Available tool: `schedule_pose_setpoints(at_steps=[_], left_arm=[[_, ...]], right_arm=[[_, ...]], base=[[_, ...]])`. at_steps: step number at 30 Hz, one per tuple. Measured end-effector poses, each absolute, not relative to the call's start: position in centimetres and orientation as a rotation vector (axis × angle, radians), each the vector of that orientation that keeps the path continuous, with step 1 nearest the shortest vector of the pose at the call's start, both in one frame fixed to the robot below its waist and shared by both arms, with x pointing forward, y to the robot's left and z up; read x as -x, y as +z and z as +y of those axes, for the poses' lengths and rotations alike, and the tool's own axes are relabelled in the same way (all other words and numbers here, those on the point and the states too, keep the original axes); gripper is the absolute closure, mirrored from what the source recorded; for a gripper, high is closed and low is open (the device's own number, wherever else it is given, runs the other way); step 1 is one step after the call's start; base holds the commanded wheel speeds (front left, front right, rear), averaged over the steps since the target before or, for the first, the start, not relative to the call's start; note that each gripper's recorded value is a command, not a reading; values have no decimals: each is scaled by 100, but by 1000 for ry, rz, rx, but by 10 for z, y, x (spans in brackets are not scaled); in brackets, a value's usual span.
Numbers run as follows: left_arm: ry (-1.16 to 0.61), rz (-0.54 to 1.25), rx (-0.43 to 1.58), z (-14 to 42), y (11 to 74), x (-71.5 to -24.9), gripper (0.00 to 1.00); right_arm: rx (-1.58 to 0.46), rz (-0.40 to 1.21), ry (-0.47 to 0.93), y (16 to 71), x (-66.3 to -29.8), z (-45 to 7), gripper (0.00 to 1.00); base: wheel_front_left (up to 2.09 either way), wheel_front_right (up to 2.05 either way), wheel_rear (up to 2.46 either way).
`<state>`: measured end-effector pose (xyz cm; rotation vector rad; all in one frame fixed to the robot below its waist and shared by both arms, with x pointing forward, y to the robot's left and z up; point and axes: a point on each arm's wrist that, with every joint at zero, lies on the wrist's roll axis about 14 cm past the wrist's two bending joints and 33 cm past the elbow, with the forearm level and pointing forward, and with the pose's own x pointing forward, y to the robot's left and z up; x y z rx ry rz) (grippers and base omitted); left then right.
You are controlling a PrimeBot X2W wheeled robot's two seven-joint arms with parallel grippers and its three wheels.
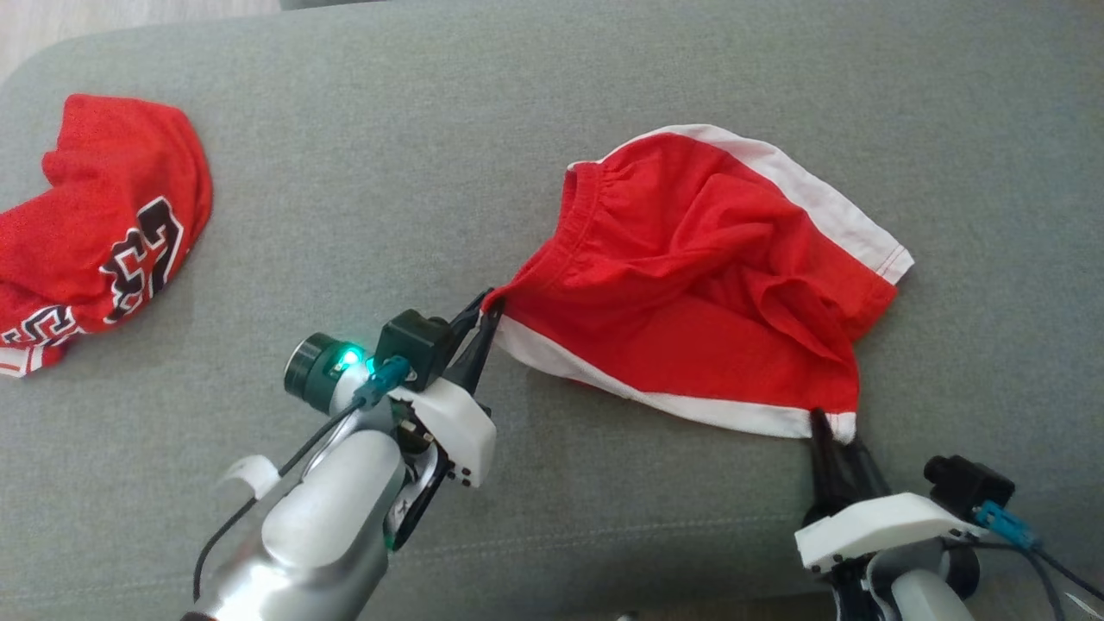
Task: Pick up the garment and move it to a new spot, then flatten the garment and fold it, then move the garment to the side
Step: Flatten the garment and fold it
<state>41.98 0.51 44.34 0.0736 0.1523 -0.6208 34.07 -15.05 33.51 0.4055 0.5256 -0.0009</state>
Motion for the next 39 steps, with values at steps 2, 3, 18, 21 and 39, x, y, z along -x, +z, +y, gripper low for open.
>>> schedule_pose_setpoints(at_steps=[2, 3, 18, 21, 39], left_arm=[[-616, 151, -75, 7, 444, -420, 100], [-612, 150, -75, 8, 445, -419, 100], [-564, 47, 205, 9, 526, -404, 100], [-571, 24, 243, 8, 547, -402, 100], [-543, -6, 389, 29, 674, -409, 100]], right_arm=[[-401, 527, 5, 335, -341, -149, 100], [-394, 524, 10, 336, -341, -149, 100], [-110, -20, 153, 520, -401, -149, 100], [-98, -111, 159, 561, -405, -150, 100], [-46, -302, 133, 727, -409, -169, 100]], base=[[0, 0, 0], [0, 0, 0], [0, 0, 0], [0, 0, 0], [0, 0, 0]])
